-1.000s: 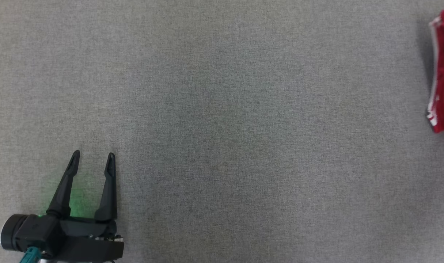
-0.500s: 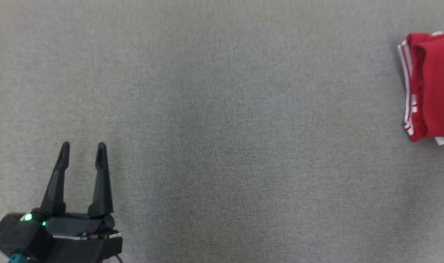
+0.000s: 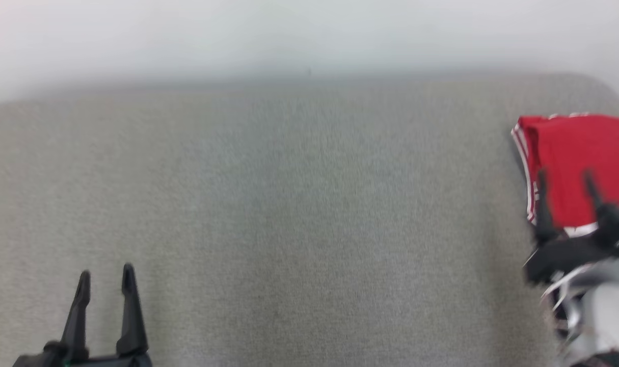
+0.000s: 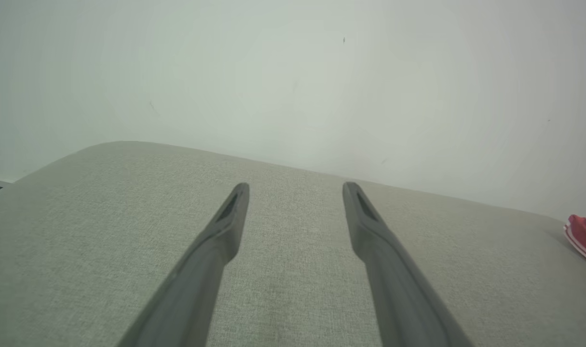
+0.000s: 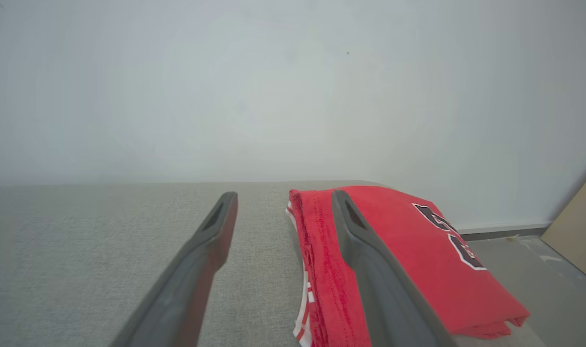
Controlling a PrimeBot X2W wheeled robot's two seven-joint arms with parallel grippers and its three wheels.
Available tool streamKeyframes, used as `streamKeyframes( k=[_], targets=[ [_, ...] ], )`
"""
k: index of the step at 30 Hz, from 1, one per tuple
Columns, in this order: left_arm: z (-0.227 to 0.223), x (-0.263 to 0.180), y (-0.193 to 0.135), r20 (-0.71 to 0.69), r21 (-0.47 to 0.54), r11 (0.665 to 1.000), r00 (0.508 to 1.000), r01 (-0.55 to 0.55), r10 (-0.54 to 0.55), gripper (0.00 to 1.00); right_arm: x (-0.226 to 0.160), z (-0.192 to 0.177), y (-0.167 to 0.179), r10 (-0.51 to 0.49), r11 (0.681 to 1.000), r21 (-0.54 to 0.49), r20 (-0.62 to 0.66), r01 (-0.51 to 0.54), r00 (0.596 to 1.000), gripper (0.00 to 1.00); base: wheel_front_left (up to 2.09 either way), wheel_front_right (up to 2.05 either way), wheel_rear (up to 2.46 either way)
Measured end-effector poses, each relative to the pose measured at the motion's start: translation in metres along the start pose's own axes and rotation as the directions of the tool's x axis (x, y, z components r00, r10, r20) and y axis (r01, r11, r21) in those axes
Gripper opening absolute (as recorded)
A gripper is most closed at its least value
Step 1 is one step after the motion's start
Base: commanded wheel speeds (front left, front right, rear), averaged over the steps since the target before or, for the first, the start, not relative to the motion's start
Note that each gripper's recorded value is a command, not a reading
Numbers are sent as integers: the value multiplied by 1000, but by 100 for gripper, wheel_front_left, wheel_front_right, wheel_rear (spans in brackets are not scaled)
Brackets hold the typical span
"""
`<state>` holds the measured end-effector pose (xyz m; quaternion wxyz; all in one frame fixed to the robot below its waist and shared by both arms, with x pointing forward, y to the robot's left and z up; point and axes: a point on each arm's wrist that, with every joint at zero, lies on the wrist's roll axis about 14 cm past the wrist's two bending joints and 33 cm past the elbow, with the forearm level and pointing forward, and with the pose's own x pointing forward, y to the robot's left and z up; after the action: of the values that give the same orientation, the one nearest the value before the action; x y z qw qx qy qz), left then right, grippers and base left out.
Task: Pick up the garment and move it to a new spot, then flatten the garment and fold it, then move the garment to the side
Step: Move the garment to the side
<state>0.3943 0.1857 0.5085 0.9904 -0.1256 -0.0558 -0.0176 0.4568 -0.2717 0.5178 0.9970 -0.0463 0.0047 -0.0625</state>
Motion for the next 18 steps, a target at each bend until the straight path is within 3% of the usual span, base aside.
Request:
streamKeyframes(
  k=[8,18],
  targets=[
    [25,-31,11,55,7,999,997,-48,48,100,-58,5,43,75,993,89,60,-80,995,100,0,0,0],
    [19,-53,13,31,29,998,998,-58,57,100,-91,-6,73,157,970,181,44,-162,987,100,0,0,0]
  ],
)
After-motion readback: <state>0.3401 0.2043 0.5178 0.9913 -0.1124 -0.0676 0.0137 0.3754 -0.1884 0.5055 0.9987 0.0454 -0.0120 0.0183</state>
